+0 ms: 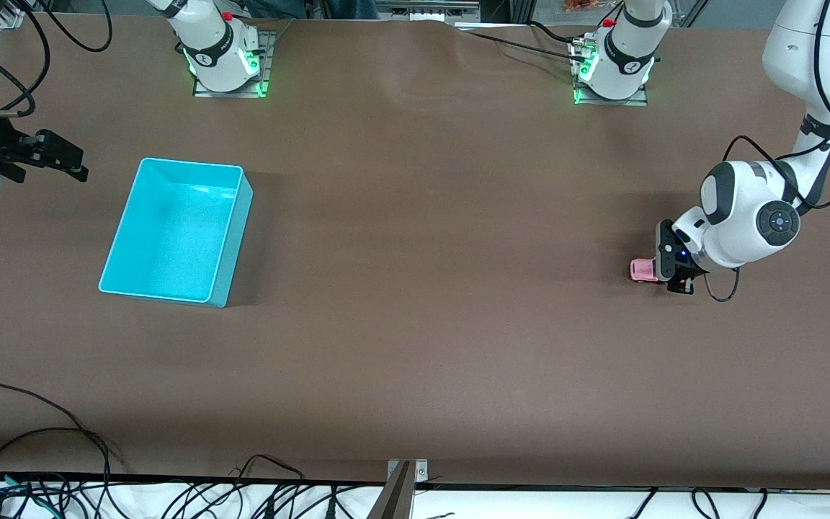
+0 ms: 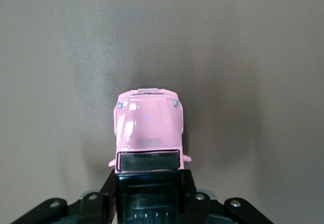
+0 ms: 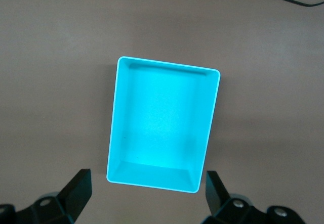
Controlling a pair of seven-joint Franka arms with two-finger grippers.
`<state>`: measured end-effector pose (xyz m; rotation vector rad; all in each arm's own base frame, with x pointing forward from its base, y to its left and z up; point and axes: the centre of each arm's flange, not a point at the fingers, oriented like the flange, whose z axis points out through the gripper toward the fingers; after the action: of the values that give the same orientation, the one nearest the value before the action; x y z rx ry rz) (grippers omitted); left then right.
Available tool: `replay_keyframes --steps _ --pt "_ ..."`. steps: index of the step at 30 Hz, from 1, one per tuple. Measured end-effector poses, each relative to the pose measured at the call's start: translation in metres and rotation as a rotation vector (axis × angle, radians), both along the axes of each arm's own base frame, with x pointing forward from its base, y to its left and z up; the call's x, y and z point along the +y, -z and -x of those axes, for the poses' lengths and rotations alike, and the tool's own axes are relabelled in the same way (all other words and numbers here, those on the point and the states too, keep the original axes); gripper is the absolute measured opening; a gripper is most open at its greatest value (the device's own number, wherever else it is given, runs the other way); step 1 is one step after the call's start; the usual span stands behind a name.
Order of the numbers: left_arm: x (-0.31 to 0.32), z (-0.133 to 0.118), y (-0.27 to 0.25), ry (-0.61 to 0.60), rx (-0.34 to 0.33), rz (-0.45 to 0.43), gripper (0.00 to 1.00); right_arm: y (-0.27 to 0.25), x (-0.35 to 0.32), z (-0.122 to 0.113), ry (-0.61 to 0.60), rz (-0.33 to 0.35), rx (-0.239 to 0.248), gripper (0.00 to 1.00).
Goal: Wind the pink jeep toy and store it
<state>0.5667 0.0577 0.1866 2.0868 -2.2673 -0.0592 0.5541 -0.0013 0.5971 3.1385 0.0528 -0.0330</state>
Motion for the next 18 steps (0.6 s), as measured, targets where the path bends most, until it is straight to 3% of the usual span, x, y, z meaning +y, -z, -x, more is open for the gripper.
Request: replay_keyframes --steps 12,18 --pt "0.014 0.001 0.001 -0.02 0.0 -0.003 0.52 0.0 0.0 0.0 0.0 0.0 0.0 1.0" --pt "0.045 0.001 0.001 -0.002 -0.003 -0.052 0.52 0.0 0.0 0.0 0.0 0.0 0.0 1.0"
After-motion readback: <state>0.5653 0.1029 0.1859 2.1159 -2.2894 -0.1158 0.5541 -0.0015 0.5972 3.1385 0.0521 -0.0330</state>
